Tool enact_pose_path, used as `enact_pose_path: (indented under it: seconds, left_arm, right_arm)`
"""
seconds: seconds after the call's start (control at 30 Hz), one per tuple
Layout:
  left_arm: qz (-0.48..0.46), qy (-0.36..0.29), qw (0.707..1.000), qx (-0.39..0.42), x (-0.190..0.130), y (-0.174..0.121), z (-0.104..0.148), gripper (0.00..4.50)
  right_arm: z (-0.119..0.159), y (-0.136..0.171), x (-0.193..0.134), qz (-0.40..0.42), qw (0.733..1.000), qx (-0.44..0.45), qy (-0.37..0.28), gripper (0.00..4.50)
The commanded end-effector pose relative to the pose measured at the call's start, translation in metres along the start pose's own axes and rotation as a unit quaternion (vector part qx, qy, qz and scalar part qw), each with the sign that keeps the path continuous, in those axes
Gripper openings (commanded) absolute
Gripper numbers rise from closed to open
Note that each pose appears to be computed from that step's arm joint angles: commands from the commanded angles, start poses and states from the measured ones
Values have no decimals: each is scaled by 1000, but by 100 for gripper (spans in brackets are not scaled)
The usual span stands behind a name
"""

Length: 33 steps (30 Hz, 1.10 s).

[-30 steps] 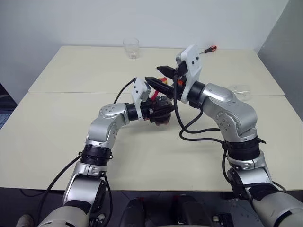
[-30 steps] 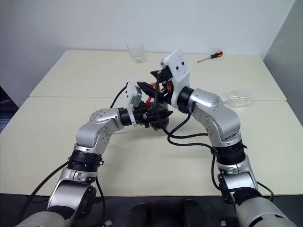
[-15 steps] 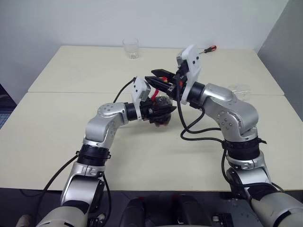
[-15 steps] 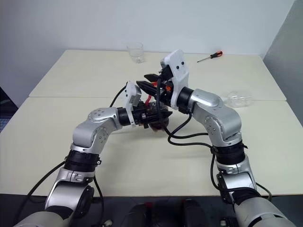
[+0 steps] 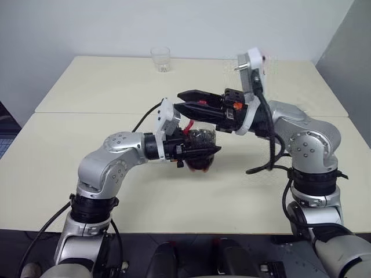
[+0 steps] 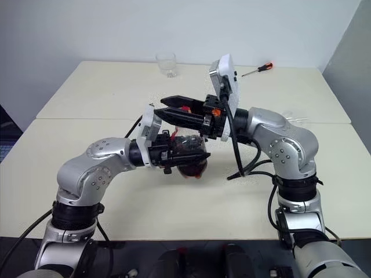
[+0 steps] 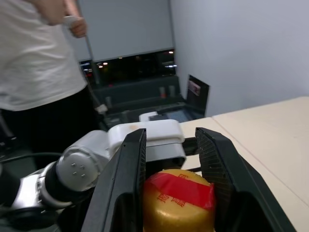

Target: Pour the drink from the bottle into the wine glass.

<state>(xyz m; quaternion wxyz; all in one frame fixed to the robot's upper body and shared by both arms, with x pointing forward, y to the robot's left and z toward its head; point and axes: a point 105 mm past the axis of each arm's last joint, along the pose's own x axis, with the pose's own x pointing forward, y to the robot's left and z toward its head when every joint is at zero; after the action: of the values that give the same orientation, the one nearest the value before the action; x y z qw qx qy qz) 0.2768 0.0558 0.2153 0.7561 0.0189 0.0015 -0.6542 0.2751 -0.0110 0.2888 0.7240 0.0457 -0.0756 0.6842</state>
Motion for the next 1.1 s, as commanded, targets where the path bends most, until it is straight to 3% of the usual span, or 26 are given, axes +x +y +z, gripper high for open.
enact_pose_path:
  seconds: [0.03,0.37,0.77,0.9,1.07,1.1]
  left_arm:
    - [-25,-49,997,52,-8,-22,39,218]
    - [-31,-55,998,8,-16,-42,41,218]
    - [-17,-55,998,2,-13,-38,42,218]
    - [-17,-53,998,-3,-13,-37,42,218]
    - [-13,-53,998,-9,-13,-36,41,218]
    - [-9,-53,999,-11,-13,-34,41,218]
  right_arm:
    - [-6,25,3,79,997,17,7,130]
    - [1,56,9,196,979,57,-9,130]
    - [0,45,12,170,984,50,-8,130]
    - [0,41,11,157,986,46,-7,250]
    - [3,37,10,140,990,36,-10,432]
    - [4,36,9,134,990,33,-10,442]
